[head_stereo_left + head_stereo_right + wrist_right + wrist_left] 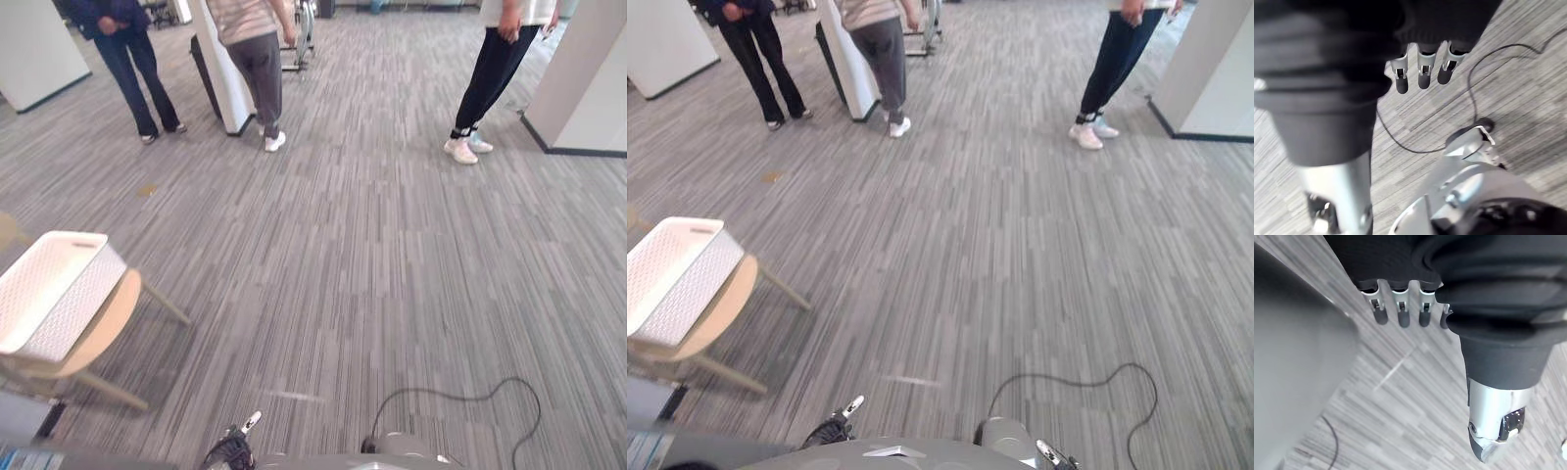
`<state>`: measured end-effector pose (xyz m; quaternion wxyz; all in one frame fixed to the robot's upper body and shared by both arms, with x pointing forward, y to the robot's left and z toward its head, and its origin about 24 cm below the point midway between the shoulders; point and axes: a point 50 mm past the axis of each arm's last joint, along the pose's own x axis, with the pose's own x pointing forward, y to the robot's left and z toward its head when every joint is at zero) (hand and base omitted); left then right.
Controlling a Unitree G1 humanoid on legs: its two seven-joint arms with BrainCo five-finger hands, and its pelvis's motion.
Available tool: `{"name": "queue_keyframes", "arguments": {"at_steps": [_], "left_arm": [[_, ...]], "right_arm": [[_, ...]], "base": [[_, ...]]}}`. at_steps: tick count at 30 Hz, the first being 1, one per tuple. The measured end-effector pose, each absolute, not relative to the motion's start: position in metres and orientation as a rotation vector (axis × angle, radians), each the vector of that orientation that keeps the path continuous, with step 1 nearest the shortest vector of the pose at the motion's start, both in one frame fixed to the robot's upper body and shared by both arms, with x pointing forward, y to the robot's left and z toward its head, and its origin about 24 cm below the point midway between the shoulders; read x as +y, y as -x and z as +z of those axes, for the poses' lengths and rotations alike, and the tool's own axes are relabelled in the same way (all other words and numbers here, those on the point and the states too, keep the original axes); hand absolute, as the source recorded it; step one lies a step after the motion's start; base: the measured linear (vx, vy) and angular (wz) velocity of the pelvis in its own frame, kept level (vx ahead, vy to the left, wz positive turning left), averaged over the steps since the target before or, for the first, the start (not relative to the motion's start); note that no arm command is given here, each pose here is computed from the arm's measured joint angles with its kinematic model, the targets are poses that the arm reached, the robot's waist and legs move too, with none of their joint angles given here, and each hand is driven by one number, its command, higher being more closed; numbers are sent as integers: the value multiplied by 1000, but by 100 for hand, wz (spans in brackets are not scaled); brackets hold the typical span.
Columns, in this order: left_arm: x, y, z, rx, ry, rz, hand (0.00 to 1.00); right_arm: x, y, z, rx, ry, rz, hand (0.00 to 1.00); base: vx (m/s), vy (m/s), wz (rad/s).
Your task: Organize washtable
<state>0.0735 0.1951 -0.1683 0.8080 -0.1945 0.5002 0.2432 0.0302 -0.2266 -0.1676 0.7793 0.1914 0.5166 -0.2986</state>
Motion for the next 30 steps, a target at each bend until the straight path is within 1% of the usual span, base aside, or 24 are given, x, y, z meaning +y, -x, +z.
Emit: {"name": "queue_keyframes", "arguments": {"at_steps": [3,4,6,8,10,12,13,14,16,20,22,25,26,30], "left_arm": [[199,-81,-166,1056,352,458,0],[205,-84,-164,1038,331,457,0],[208,-87,-162,1021,302,436,0],[208,-85,-162,1027,300,448,0],[209,-83,-162,1031,298,461,0],[221,-54,-166,1116,261,492,0],[223,-51,-167,1132,255,495,0],[233,-51,-166,1154,207,474,0],[235,-48,-167,1203,134,401,0],[224,-44,-170,1250,102,318,0],[219,-42,-171,1256,132,332,0],[221,-37,-171,1244,185,399,0],[205,-31,-174,1232,277,452,0],[205,-31,-174,1232,277,451,0]], "right_arm": [[-224,-48,-167,1094,-404,-602,0],[-223,-62,-165,1063,-397,-576,0],[-220,-70,-165,1053,-378,-535,0],[-220,-67,-165,1058,-377,-542,0],[-221,-61,-166,1070,-379,-559,0],[-216,-46,-169,1106,-392,-570,0],[-214,-44,-169,1112,-403,-578,0],[-207,-34,-173,1144,-463,-624,0],[-201,-22,-176,1189,-491,-639,0],[-210,-30,-173,1143,-475,-630,0],[-213,-34,-171,1126,-465,-622,0],[-209,-36,-171,1127,-435,-576,0],[-224,-34,-168,1162,-294,-476,0],[-224,-34,-168,1163,-294,-476,0]], "base": [[223,-108,-72],[21,-3,-97],[-49,27,-52],[-97,70,-18],[316,139,-30],[703,214,-26],[655,271,25],[450,195,46],[413,182,58],[160,73,29],[283,-16,51],[297,-134,50],[98,-84,19],[0,0,0]]}}
